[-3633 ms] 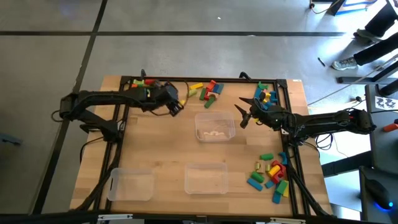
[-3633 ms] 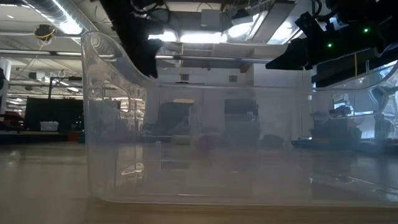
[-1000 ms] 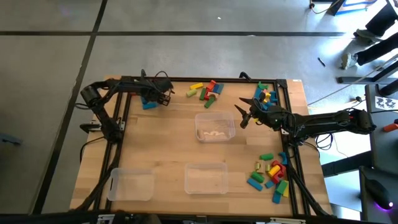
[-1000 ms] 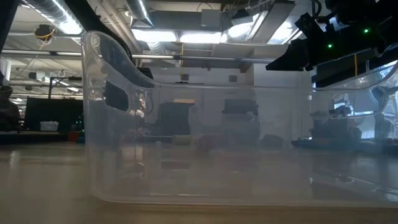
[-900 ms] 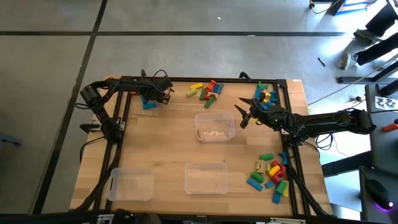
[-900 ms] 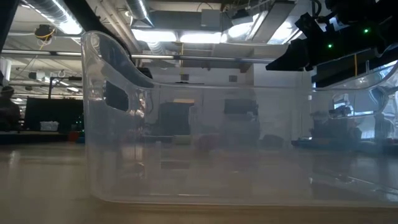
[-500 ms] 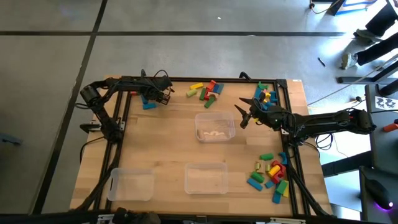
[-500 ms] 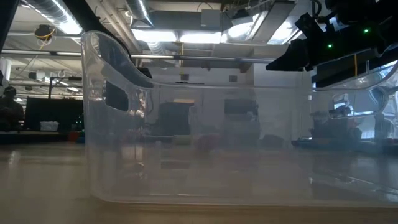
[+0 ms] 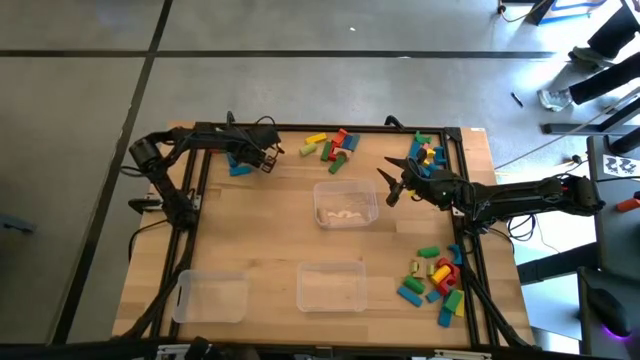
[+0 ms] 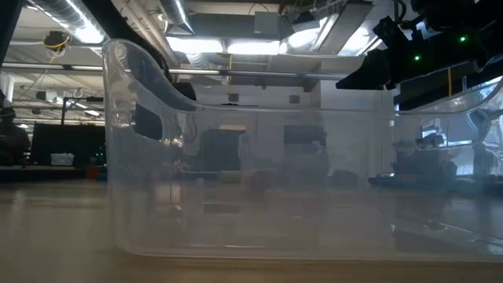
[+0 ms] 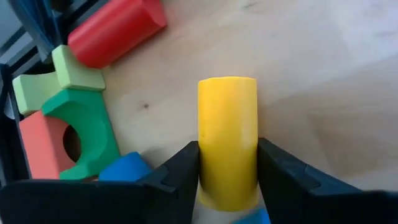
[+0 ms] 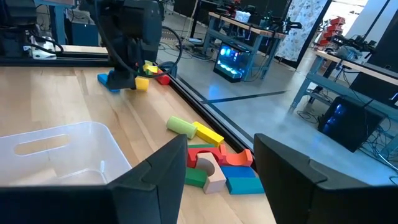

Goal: Sort blocks by size
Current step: Put the yellow cylindrical block into the top transparent bin, then put the light green cylindrical block into the top transparent bin

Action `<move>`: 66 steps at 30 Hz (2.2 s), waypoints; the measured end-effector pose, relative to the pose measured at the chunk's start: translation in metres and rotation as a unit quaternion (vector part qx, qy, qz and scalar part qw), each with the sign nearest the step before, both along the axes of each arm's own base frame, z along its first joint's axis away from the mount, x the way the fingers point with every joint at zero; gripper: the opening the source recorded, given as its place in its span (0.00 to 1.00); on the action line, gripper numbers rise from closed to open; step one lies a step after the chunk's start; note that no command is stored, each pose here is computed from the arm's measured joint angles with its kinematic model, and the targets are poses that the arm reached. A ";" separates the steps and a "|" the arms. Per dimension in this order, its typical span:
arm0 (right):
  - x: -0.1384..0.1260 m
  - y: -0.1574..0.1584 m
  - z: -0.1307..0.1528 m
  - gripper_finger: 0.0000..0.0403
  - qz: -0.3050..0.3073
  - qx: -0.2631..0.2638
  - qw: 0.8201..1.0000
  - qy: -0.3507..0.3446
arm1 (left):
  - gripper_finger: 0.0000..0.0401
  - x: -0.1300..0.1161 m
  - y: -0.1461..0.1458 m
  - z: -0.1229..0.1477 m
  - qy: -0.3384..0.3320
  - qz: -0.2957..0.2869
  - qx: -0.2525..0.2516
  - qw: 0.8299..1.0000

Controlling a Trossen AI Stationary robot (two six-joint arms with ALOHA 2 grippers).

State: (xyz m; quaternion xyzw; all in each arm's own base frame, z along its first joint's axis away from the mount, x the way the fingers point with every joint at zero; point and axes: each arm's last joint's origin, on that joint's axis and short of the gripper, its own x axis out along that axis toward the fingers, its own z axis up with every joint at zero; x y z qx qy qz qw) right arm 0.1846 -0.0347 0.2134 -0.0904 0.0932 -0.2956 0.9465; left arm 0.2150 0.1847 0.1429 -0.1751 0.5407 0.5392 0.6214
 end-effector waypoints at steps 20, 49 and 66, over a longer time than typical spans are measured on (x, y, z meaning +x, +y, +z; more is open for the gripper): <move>0.000 0.000 0.000 0.46 0.000 0.000 1.000 -0.001 | 0.35 0.079 -0.103 0.104 -0.259 -0.286 0.103 0.917; 0.000 0.000 0.000 0.46 0.000 0.000 1.000 -0.001 | 0.36 0.138 -0.143 0.048 -0.273 -0.427 0.109 0.855; 0.000 0.000 0.000 0.46 0.000 0.000 1.000 0.000 | 0.49 0.139 -0.144 0.047 -0.285 -0.427 0.091 0.853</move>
